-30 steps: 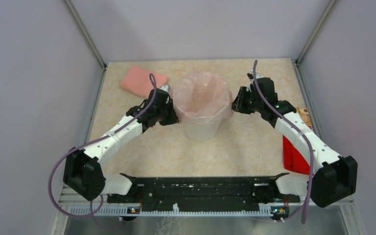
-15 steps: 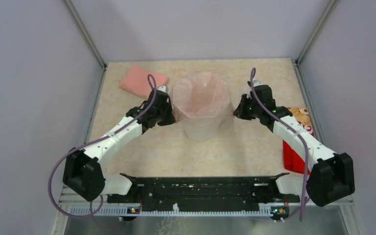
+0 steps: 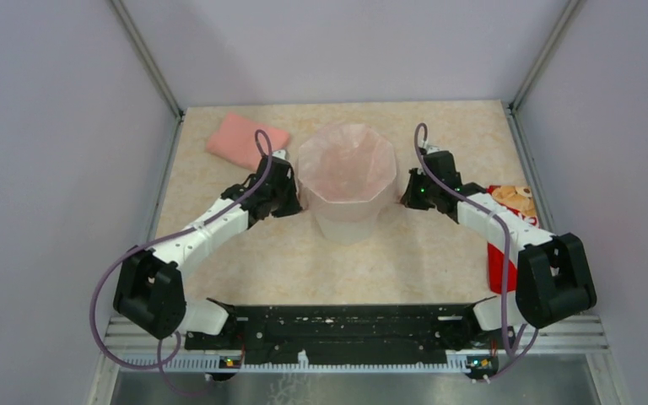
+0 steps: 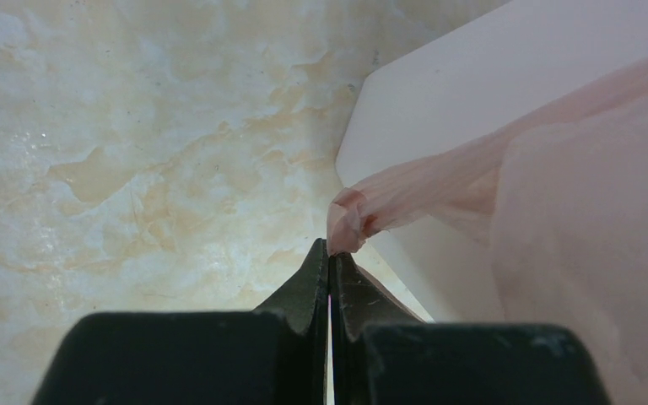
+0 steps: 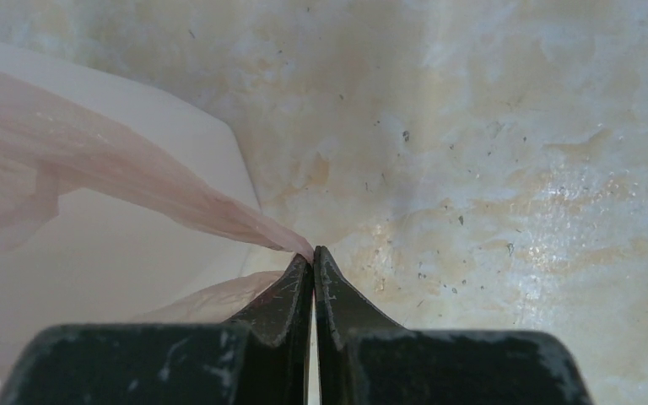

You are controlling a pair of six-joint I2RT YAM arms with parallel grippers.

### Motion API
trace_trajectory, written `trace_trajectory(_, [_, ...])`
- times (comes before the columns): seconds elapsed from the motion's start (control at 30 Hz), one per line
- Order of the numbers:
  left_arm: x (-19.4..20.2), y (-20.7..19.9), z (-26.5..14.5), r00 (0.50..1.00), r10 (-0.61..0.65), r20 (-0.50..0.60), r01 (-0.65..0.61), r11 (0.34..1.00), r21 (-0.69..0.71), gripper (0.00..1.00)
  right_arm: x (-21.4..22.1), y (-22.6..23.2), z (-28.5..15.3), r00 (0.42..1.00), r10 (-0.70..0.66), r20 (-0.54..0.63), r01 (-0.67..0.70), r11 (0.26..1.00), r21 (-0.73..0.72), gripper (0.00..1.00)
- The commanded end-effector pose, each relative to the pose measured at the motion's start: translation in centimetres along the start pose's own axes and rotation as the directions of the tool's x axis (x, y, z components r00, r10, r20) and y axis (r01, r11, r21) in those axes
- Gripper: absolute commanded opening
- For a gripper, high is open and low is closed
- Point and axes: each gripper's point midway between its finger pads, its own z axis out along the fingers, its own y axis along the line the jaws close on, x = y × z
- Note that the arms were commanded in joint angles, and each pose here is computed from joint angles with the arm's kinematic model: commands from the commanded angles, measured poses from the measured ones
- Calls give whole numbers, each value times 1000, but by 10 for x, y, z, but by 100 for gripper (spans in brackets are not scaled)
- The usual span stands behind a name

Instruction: Put the trash bags into the trash bin

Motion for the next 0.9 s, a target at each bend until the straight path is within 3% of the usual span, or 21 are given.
trace_trajectory(0.0, [15,17,17,999,-11,-31,10,999,-41,0,4,-12,11,1000,-17,9,17,999,30,0])
trace_trajectory(0.87, [66,41,64,987,-59,-150,47,995,-88,0,42,-40,42,999,-33,-33,36,995,92,0])
